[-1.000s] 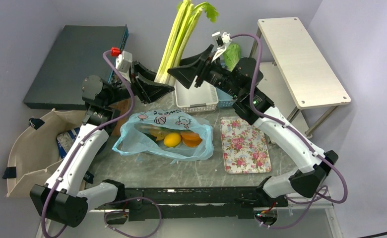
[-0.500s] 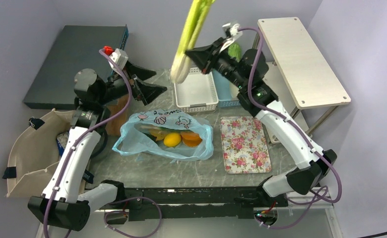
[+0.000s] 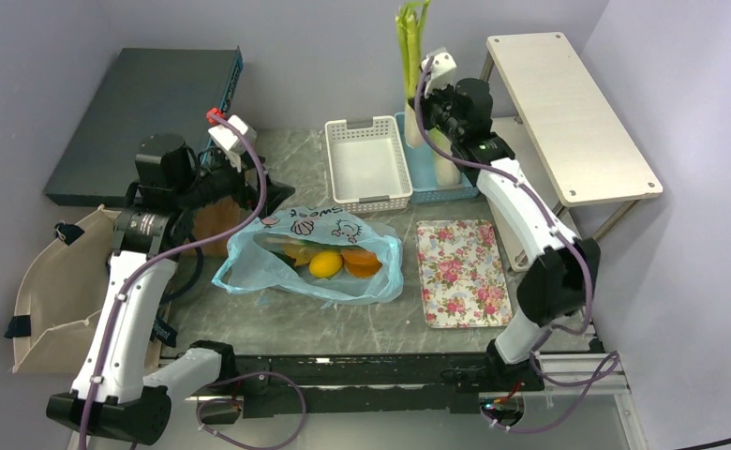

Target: Untie the knot of the grocery bags and take out the mixed food

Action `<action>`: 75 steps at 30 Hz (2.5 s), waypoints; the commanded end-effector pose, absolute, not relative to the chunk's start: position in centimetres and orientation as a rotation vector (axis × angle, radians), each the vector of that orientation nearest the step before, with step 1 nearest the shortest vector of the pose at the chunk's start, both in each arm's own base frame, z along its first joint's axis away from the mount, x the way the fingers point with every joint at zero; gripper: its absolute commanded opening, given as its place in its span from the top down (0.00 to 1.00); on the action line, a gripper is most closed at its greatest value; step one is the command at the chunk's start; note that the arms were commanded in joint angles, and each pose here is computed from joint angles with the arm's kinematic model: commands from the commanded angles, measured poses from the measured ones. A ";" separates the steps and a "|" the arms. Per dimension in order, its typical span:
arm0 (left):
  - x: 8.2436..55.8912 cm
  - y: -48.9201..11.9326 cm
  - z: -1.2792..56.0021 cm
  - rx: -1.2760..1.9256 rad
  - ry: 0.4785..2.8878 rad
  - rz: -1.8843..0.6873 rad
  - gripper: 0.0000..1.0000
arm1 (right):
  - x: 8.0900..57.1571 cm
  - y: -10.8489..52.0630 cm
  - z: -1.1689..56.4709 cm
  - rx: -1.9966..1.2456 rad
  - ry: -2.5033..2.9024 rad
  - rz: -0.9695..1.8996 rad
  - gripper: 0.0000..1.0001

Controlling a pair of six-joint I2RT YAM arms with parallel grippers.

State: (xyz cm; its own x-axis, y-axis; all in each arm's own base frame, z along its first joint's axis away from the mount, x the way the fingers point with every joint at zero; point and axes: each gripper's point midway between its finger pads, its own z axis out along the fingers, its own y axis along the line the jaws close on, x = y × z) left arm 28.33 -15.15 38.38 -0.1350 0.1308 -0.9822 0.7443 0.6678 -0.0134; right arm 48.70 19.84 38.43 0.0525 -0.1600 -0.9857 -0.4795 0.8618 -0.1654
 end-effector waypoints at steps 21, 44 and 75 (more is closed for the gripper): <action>25.6 -13.7 32.7 0.880 1.808 -0.553 0.00 | 61.4 14.0 18.6 -0.348 1.915 0.317 1.00; 21.2 -19.8 22.1 1.669 1.309 -0.445 0.66 | 39.7 22.0 28.5 -0.778 1.860 0.833 0.04; 29.3 -23.9 10.0 1.884 1.417 -0.126 0.74 | 26.4 25.4 21.8 -1.022 2.045 0.797 0.49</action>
State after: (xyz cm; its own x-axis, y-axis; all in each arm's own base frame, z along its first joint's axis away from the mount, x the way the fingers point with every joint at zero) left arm 29.21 -23.91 9.41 0.3721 0.7652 -0.5253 0.8668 -0.0840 0.4916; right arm 25.22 26.11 21.01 -0.4826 -0.4080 -0.7750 -0.8441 0.4528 0.2873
